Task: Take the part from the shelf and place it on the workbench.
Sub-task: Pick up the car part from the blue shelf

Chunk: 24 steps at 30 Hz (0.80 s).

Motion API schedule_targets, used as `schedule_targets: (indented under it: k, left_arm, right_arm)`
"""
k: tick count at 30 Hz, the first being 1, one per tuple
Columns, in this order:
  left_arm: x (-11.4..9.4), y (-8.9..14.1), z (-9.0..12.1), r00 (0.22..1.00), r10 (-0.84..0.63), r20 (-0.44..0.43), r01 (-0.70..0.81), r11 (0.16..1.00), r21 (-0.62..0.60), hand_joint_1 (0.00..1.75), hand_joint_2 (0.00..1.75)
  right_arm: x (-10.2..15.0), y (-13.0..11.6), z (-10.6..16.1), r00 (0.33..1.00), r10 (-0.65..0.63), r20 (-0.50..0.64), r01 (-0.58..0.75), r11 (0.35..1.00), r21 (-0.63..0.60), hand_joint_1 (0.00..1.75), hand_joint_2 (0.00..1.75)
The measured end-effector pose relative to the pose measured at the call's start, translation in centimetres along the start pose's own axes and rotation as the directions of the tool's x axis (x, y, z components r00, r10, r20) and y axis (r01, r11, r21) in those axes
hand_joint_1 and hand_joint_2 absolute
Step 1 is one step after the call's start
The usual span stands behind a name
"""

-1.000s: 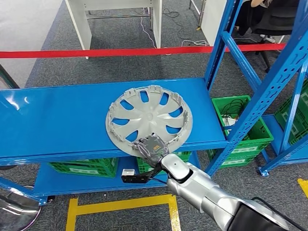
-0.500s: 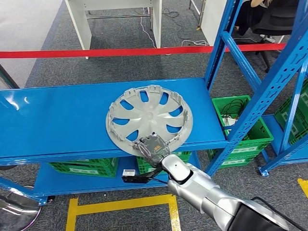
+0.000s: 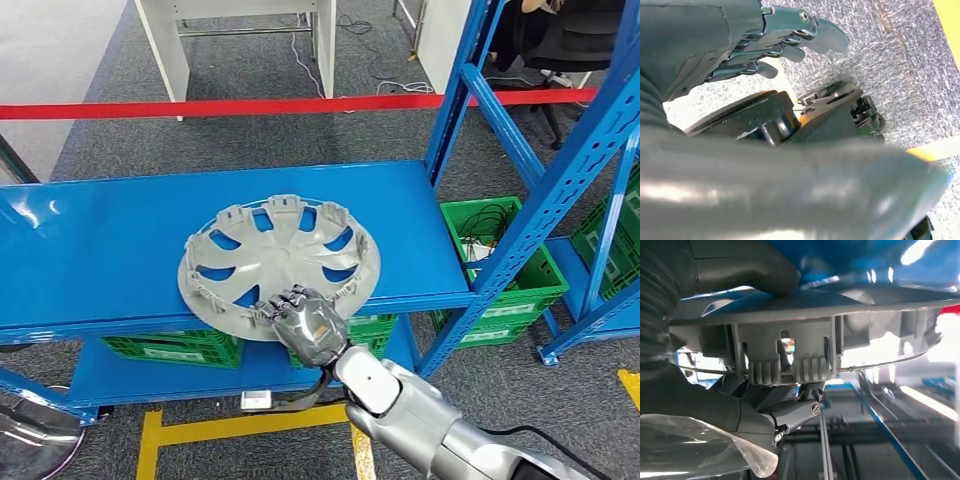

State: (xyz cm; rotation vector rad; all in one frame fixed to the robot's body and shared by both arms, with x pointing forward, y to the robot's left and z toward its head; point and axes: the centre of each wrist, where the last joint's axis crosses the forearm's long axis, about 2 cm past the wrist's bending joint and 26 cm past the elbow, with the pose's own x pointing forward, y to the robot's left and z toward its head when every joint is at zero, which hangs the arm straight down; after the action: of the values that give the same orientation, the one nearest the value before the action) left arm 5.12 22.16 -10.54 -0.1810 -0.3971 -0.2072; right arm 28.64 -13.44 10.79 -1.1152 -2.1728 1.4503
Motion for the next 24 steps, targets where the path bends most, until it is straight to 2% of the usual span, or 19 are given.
schedule_targets:
  k: [9,24]
  left_arm:
    - [0.1,-0.2,0.0,1.0,-0.023,0.011,0.023,1.0,0.011,0.0,1.75]
    - [0.3,-0.7,-0.1,0.998,-0.055,0.018,0.054,0.998,0.023,0.0,1.75]
  right_arm:
    - [1.2,-3.2,-0.4,0.998,0.0,0.057,0.008,0.989,-0.146,1.75,1.75]
    - [1.7,-6.3,-0.8,0.996,0.0,0.09,0.025,0.961,-0.275,1.75,1.75]
